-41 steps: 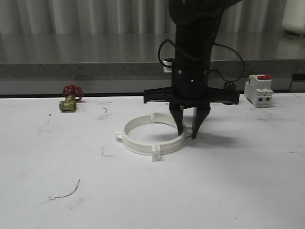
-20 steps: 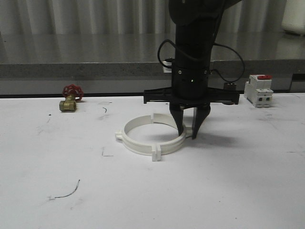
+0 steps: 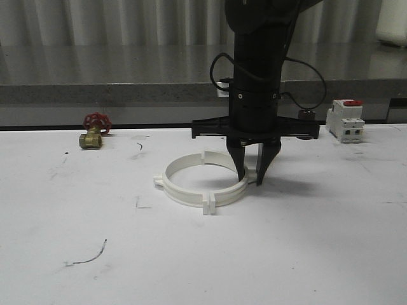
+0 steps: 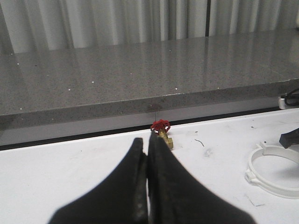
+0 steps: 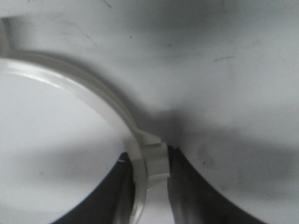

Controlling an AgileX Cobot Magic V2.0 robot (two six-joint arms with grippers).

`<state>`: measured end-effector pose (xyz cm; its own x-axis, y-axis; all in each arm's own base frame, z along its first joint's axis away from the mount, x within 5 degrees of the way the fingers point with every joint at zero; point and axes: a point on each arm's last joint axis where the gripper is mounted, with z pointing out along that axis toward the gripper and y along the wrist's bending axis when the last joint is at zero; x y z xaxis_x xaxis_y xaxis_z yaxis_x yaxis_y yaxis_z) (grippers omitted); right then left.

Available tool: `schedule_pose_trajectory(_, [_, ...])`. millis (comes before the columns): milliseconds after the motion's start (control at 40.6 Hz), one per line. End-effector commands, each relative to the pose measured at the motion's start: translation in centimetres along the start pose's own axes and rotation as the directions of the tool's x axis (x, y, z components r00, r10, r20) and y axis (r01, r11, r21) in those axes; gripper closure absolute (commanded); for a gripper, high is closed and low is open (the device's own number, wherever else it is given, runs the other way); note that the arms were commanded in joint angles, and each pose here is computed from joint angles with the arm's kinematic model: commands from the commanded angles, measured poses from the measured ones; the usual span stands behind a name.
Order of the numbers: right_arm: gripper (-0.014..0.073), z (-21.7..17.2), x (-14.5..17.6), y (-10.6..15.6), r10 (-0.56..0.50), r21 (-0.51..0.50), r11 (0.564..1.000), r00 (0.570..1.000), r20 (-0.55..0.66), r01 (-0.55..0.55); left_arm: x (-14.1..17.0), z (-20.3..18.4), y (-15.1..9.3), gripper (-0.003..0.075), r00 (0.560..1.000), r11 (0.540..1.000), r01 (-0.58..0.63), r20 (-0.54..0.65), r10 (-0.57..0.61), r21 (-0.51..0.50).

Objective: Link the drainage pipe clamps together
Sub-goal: 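Press the held half against the placed half to close the ring, then open the right gripper and lift it away from the ring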

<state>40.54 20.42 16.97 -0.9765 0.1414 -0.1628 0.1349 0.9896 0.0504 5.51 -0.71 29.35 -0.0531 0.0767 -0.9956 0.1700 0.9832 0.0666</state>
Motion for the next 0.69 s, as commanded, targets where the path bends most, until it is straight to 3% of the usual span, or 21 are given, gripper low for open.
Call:
schedule_pose_trajectory(0, [0.0407,-3.22,-0.59,-0.02,0.000,-0.039,0.999,0.998,0.062,0.002,-1.53,-0.17,0.00,0.0741,0.995,1.000,0.000,0.095,-0.001,0.004])
schedule_pose_trajectory(295, [0.0191,-3.23,-0.59,0.11,0.007,-0.054,0.999,0.998,0.063,-0.003,-1.53,-0.17,0.00,0.0741,0.995,1.000,0.000,0.095,-0.001,0.004])
schedule_pose_trajectory(665, [0.0179,-3.81,-0.72,0.14,0.048,-0.070,0.997,0.995,0.083,-0.042,-1.53,-0.17,0.00,0.0741,0.995,1.000,0.000,0.095,-0.001,0.004])
